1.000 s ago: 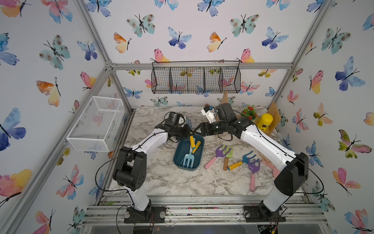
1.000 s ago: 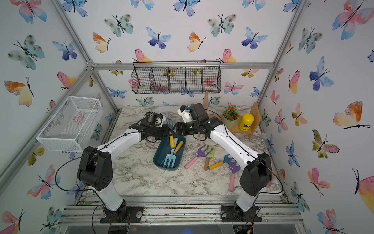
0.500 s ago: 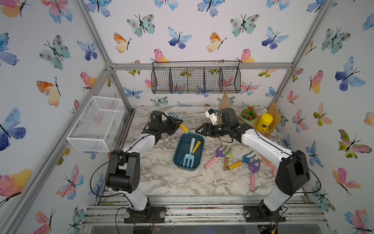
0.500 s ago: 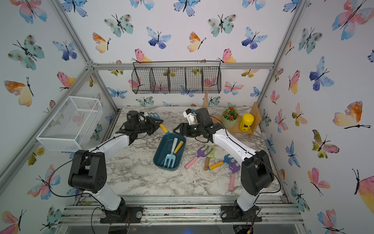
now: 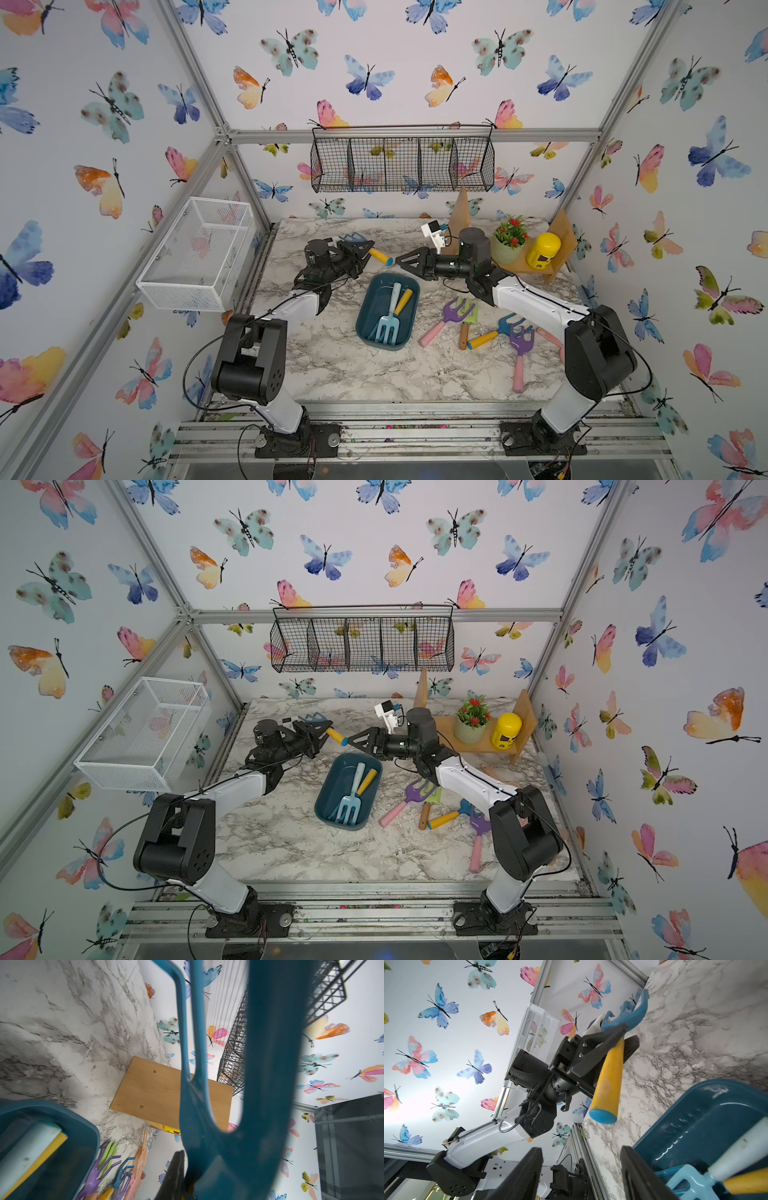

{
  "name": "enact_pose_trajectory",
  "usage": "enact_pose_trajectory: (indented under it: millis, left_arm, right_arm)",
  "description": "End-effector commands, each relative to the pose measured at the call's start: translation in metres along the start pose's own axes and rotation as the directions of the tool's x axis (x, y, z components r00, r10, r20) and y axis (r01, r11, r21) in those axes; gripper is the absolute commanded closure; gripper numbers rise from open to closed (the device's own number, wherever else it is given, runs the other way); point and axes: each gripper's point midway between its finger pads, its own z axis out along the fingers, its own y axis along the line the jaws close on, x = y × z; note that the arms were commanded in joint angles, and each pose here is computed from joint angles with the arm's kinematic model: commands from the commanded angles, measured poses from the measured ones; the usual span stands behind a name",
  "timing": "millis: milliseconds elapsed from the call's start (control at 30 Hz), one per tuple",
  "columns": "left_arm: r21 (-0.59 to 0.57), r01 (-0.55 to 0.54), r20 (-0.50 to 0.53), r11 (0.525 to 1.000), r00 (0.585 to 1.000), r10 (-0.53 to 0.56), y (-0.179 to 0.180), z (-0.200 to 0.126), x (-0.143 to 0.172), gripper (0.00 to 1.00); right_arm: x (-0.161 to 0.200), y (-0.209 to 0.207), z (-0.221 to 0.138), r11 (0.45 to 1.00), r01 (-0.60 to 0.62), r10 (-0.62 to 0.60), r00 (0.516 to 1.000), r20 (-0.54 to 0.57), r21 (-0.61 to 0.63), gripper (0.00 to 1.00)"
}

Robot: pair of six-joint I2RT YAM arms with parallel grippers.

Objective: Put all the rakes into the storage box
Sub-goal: Adjust the rake.

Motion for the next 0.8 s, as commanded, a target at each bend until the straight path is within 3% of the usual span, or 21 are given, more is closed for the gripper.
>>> enact_pose_trajectory:
  millis: [0,533,767]
  left_arm:
    - [0.114,-0.024,0.01,0.993,1.0,0.023,-0.031,-0.004,0.014,1.0]
    - [0.096,-0.035,-0.069,0.995,0.997,0.041,-0.022,0.016,0.05,1.0]
    - [0.091,-0.038,-0.074,0.995,0.996,0.045,-0.02,0.018,0.051,1.0]
  right_arm:
    - [0.002,-0.001,0.003,0.999,-0.014,0.013,1.0,-0.02,-0.048,0.35]
    - [0.003,-0.014,0.01,0.999,-0.047,0.047,0.999,-0.02,-0.009,0.4]
    - [0.002,-0.017,0.011,0.999,-0.046,0.046,0.999,-0.022,0.01,0.6]
